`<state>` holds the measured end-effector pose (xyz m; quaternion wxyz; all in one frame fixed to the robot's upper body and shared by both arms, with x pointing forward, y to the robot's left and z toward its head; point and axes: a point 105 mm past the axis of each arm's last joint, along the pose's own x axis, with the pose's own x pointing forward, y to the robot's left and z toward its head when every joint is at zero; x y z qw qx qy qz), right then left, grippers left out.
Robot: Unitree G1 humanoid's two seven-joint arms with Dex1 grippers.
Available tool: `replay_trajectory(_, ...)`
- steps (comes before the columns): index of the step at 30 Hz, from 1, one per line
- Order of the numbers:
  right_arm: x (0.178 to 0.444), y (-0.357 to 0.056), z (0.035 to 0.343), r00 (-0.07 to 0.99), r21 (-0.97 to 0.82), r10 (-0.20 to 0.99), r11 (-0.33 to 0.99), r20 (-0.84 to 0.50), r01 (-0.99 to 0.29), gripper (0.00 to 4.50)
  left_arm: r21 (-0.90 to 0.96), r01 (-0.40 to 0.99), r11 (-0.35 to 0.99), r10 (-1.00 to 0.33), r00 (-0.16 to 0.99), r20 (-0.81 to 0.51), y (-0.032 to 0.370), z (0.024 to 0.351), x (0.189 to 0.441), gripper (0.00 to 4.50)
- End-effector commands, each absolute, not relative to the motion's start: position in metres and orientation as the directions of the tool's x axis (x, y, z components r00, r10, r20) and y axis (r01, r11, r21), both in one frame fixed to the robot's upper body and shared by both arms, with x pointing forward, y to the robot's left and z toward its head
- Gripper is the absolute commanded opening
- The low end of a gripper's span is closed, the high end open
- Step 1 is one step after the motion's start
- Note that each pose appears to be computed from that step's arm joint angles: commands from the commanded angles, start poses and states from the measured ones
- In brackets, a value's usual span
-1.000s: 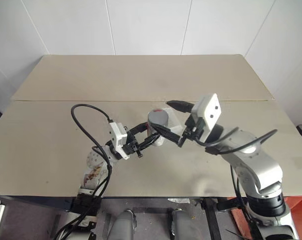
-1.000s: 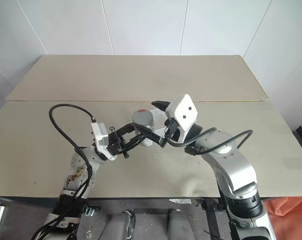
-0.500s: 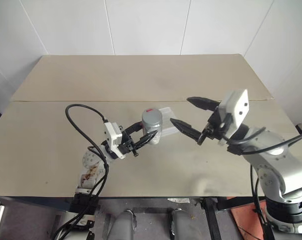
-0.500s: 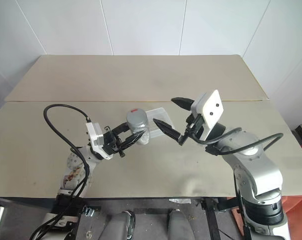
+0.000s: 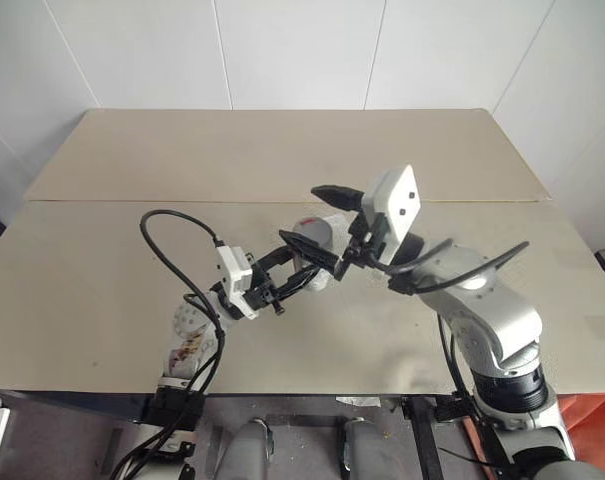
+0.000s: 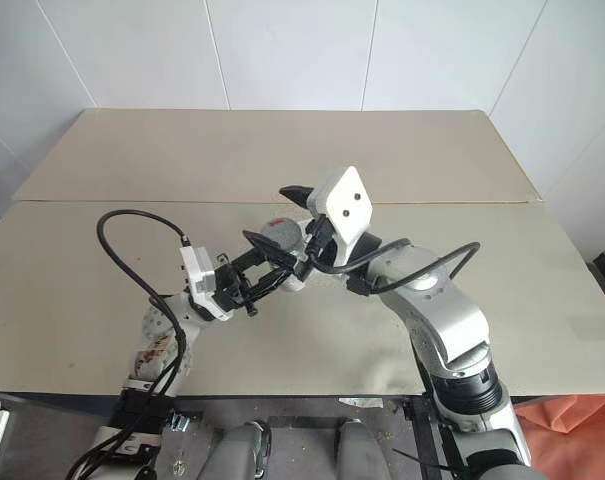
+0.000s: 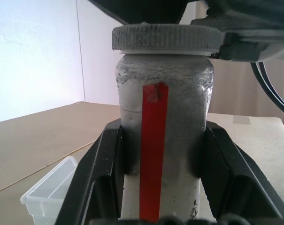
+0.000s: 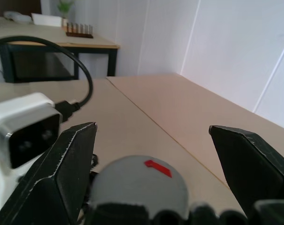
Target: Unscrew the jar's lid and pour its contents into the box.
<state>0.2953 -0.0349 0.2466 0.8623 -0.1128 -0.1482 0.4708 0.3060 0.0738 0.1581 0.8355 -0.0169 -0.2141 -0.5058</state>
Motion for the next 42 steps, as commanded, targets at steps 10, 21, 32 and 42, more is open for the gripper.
replay_trajectory(10,0.288,-0.03,0.25,0.486,-0.38,0.857,0.512,0.17,-0.77,4.46,0.23,0.846,0.48,-0.837,0.364,0.408,0.07,0.169,0.302,1.88)
replay_trajectory(21,0.291,-0.051,0.247,0.542,-0.384,0.825,0.558,0.16,-0.736,4.46,0.226,0.839,0.495,-0.831,0.381,0.406,0.078,0.169,0.304,1.88)
replay_trajectory(32,0.289,-0.087,0.24,0.613,-0.386,0.779,0.609,0.13,-0.693,4.46,0.232,0.835,0.498,-0.832,0.385,0.4,0.084,0.168,0.307,1.88)
replay_trajectory(42,0.279,-0.107,0.235,0.615,-0.39,0.785,0.591,0.076,-0.706,4.46,0.234,0.841,0.487,-0.838,0.374,0.398,0.083,0.167,0.307,1.88)
